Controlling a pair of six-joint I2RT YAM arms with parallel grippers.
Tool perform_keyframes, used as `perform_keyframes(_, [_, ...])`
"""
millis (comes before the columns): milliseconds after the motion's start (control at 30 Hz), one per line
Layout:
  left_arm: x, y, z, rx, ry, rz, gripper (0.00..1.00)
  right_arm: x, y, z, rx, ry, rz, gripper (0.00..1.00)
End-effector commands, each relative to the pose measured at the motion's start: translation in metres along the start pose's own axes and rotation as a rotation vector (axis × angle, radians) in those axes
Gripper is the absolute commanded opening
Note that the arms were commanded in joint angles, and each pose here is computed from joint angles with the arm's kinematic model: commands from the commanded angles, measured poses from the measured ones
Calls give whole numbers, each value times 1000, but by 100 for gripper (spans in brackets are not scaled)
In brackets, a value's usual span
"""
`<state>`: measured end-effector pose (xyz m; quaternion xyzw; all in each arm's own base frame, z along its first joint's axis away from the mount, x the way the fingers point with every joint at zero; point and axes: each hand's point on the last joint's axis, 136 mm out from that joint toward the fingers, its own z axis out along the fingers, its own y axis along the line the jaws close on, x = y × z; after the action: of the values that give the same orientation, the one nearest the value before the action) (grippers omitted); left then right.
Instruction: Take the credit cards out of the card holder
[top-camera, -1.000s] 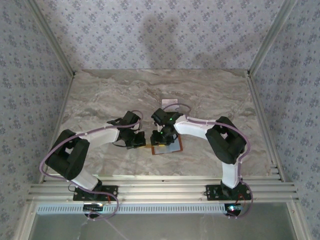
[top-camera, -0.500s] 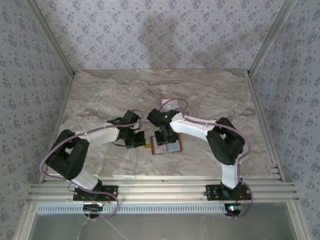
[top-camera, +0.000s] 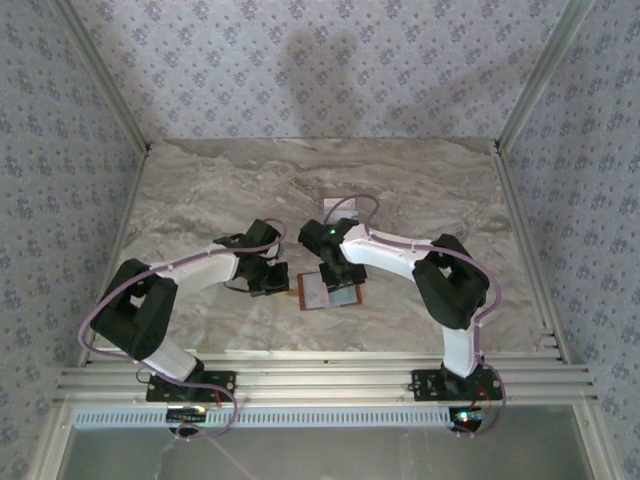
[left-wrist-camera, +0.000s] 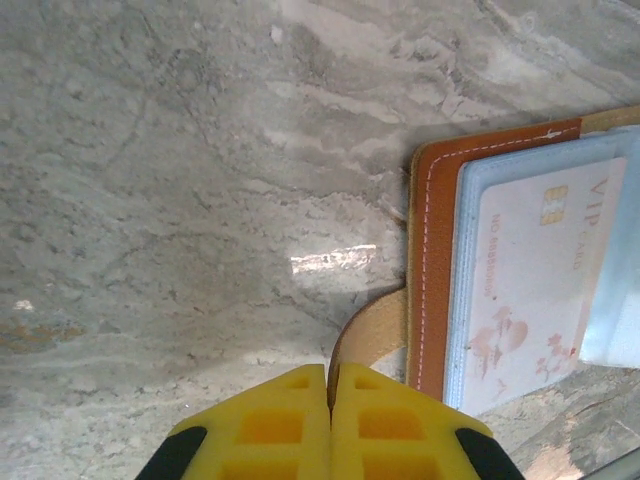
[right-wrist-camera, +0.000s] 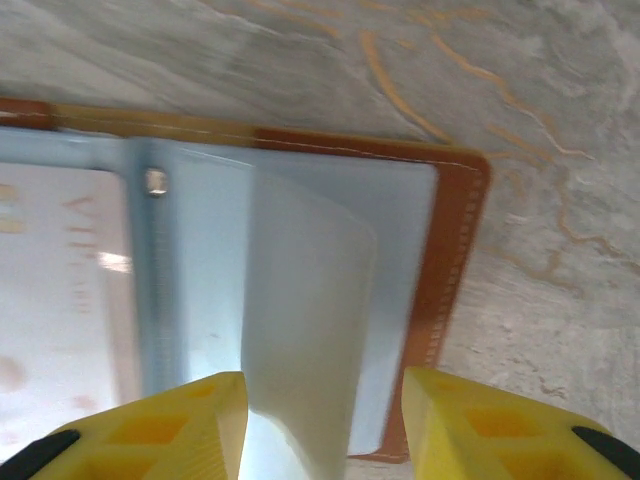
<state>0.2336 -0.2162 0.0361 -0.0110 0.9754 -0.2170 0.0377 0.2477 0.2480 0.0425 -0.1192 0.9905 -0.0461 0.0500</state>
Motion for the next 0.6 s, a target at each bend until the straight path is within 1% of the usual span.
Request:
perform_keyframes(0, [-8,-3,-10,-20,-19,26,7,4,-13,0,-25,12,29,47])
perform_keyframes(67, [-10,-2,-12,-28,-23,30,9,6,-14,5,-53,23,46,47])
perform_keyframes(200, [-13,-4,-19,-47,-39,43,23,7,-9,12,-170,37,86,46])
perform_keyframes(233, [-15,-4,-22,-49,-46,45,25,14,-10,17,-180,56,90,45])
perform_keyframes(333, [-16,-6,-31,-68,-63,54,29,17,-12,16,-196,54,93,43])
perform_keyframes(467, [-18,-15,-45,-103,-81,93,31,15,-15,7,-195,31,93,41])
perform_keyframes(533, [-22,-26,-49,-105,-102,121,31,13,-18,1,-191,14,95,41])
perform_keyframes(567, [-18,-27,-49,-117,-82,128,31,13,-19,-2,-193,6,95,41])
